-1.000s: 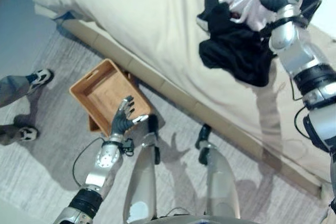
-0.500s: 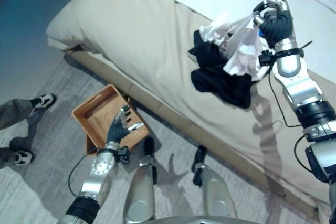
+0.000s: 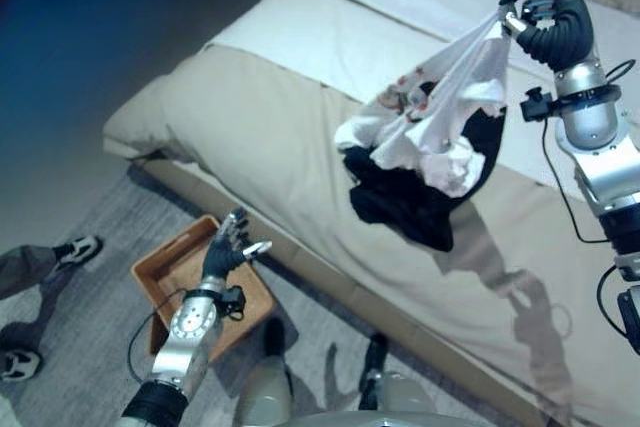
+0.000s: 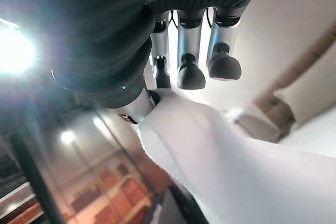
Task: Pick up clothes into the bucket
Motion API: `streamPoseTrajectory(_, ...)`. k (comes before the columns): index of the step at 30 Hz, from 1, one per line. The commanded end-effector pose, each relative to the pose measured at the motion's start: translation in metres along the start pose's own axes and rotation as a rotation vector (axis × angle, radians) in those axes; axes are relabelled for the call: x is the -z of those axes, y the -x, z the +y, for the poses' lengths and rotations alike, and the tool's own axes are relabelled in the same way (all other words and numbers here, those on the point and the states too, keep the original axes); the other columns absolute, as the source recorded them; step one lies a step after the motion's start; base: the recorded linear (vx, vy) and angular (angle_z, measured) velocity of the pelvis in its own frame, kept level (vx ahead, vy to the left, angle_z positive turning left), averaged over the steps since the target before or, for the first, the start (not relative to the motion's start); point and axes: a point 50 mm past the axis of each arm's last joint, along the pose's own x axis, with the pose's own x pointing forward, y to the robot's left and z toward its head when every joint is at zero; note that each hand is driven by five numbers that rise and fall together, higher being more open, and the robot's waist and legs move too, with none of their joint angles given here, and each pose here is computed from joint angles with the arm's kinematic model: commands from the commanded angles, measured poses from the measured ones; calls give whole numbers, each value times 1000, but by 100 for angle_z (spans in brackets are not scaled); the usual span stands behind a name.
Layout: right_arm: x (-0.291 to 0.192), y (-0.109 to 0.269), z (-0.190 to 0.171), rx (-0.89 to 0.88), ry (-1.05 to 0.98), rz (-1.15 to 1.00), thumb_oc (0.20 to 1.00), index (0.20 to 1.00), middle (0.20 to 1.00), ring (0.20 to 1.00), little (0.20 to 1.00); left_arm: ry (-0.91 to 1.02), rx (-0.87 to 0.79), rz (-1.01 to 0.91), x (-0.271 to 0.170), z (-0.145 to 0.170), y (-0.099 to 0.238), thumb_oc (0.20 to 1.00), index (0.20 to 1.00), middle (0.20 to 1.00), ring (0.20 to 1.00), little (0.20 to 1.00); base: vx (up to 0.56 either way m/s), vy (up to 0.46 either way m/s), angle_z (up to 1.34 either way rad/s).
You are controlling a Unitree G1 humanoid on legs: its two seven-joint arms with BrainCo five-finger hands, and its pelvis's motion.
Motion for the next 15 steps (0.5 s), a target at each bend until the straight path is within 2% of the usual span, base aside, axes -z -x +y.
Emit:
streamPoseTrajectory(1, -35, -16, -19, 48, -98, -163, 200, 200, 200, 200, 200, -83, 65, -165, -36, -8, -12, 1000, 1000, 1000, 1000, 1000, 39, 4, -26)
streamPoseTrajectory(11, -44, -13, -10, -136, -257, -170, 200, 200, 200, 200, 200, -135, 231, -432, -110, -41, -38, 1000, 1000, 1000, 1000, 1000, 28, -7, -12)
streamPoseTrajectory(15, -48, -9, 0, -235, -338, -168, 200, 200, 200, 200, 200, -129, 371, -514, -142, -76, -52, 1000, 1000, 1000, 1000, 1000, 22, -17, -10)
